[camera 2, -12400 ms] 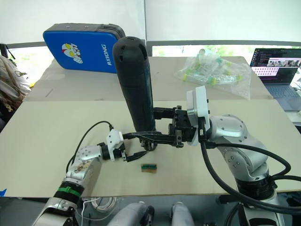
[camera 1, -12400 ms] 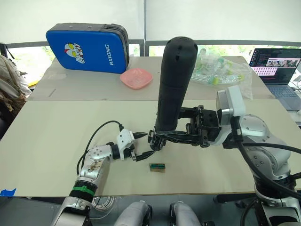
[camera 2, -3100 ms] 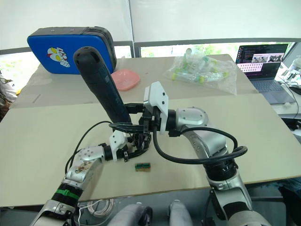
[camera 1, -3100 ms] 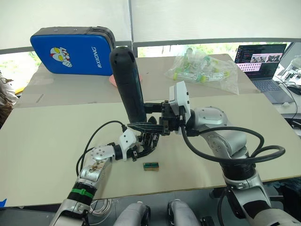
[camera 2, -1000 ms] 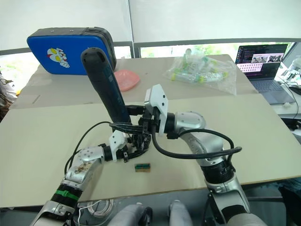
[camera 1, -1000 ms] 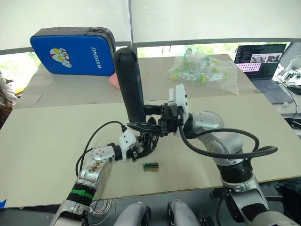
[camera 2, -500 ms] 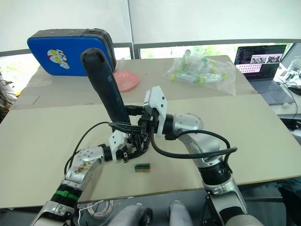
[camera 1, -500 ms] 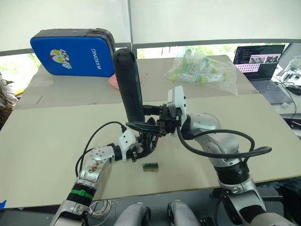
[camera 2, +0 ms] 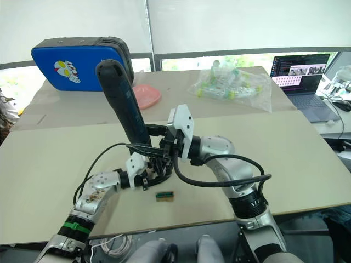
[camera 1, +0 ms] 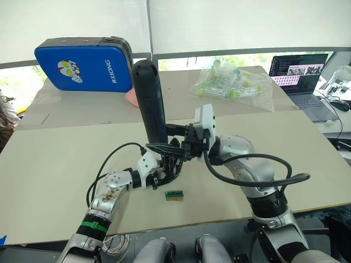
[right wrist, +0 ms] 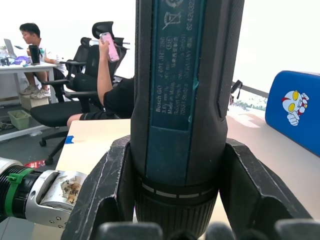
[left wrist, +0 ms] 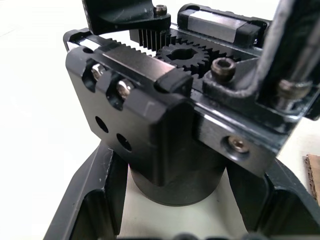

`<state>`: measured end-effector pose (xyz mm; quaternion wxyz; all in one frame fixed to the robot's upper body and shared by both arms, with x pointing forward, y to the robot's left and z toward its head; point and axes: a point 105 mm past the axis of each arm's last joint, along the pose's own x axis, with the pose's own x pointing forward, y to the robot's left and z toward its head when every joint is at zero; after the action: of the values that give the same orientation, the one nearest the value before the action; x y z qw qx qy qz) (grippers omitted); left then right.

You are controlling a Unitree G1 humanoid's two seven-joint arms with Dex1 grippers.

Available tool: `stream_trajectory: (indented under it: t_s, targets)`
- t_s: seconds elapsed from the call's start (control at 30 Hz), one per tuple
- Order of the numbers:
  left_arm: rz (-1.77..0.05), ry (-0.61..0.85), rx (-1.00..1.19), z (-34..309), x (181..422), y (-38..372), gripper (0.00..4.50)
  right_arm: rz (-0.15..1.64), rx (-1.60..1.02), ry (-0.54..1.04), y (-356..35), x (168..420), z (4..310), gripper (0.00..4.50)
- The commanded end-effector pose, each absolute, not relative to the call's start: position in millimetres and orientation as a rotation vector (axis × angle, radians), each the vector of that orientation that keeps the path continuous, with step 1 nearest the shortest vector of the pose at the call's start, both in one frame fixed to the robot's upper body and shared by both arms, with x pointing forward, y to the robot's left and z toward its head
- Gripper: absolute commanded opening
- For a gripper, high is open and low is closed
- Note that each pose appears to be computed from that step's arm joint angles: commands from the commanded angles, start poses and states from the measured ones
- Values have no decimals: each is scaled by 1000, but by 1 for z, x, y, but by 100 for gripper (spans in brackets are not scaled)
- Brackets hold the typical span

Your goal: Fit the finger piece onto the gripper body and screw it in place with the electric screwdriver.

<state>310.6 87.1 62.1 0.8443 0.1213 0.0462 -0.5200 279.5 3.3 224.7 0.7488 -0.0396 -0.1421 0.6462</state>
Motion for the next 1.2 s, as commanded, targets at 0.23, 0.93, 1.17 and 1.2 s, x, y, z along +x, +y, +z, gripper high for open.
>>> stream_trajectory:
  t_s: [0.23,0.93,1.17,1.2]
  targets:
    - [-1133,209,246,38,296,91,231,1446,-85,-162,7,276,197,194]
    - [-1119,217,236,36,293,91,231,1413,-122,-165,13,291,182,194]
    - [-1115,217,234,37,293,91,231,1382,-100,-145,0,295,179,194]
    - [-1115,218,234,37,293,91,231,1381,-98,-142,0,295,179,194]
